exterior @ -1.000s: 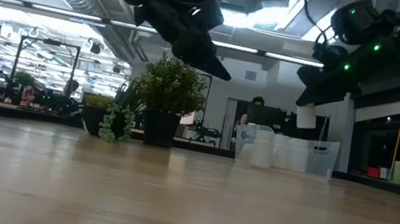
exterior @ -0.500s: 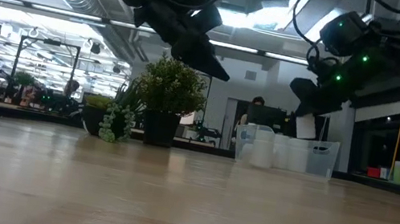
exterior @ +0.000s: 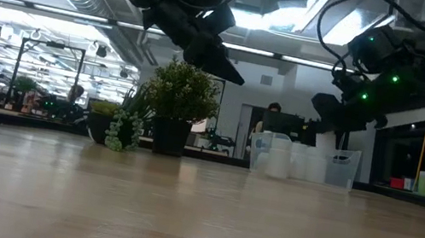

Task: Pick and place pill bottles into a basket
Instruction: Put the white pill bottle into the transparent bin

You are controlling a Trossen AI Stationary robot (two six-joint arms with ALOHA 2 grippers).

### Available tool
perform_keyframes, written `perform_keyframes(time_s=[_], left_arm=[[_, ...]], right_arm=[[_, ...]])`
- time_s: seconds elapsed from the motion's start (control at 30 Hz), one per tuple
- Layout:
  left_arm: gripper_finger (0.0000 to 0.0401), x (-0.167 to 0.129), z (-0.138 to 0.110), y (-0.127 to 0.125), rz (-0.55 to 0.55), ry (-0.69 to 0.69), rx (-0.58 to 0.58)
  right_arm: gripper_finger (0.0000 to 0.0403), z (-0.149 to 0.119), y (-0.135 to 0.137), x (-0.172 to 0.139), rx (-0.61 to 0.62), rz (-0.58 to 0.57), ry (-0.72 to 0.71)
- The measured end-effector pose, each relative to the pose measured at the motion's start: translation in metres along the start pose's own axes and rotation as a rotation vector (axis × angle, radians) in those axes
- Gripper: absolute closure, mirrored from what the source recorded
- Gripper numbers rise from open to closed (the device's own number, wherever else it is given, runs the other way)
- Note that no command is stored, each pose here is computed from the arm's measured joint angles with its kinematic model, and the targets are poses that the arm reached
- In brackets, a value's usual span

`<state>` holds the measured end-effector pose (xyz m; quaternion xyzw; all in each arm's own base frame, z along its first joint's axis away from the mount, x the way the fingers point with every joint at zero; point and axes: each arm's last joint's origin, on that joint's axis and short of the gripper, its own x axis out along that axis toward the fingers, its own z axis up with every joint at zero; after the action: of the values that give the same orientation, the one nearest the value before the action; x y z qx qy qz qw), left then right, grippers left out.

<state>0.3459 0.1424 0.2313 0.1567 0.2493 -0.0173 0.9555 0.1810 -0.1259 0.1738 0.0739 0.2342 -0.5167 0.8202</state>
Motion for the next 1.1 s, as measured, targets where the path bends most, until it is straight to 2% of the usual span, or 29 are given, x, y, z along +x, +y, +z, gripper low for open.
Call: perform_keyframes(time_s=[0.73,1.1], left_arm=[[0.0399,0.0,0.001,0.0,0.005,-0.008,-0.005],[0.0399,0.0,0.001,0.0,0.005,-0.008,-0.005]], right_arm=[[0.0254,-0.002,0.0,0.001,0.009,-0.004,0.009],[0.0254,-0.006,0.007,0.013,-0.015,-0.01,0.004]])
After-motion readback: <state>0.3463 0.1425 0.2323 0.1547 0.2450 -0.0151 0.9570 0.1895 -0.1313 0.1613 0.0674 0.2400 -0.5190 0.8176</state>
